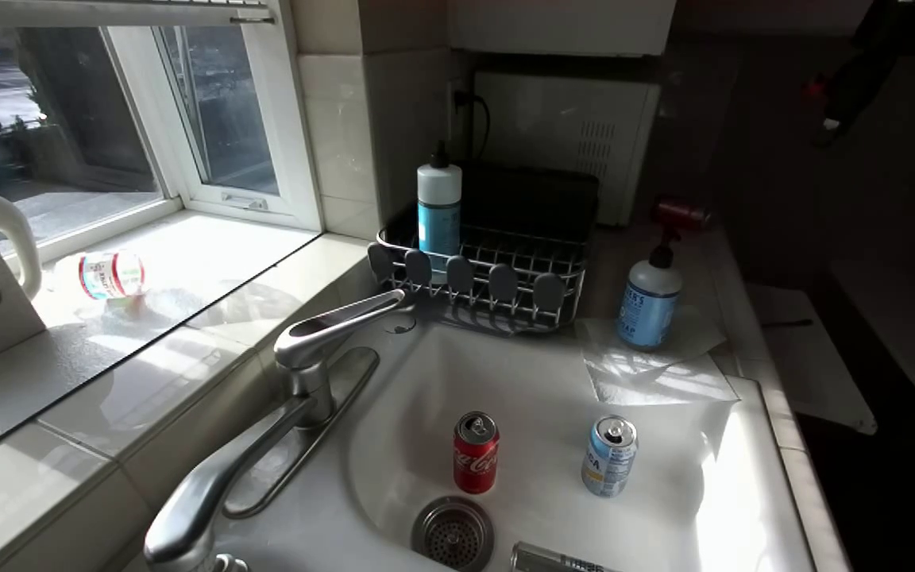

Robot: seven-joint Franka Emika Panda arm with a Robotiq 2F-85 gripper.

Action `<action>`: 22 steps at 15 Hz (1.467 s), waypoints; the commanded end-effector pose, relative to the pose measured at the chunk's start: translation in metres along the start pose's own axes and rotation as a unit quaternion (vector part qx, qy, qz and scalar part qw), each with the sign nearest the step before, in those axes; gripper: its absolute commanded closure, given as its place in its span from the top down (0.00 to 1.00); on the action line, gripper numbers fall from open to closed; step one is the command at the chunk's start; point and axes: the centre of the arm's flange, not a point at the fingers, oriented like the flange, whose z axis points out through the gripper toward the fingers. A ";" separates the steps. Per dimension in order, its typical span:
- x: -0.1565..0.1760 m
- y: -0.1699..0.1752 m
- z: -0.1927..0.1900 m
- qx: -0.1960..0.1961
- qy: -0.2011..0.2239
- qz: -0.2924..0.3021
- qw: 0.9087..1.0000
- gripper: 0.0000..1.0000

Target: Move the can to the left then put it upright

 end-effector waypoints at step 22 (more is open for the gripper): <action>0.082 0.186 0.122 0.009 0.168 0.051 0.984 1.00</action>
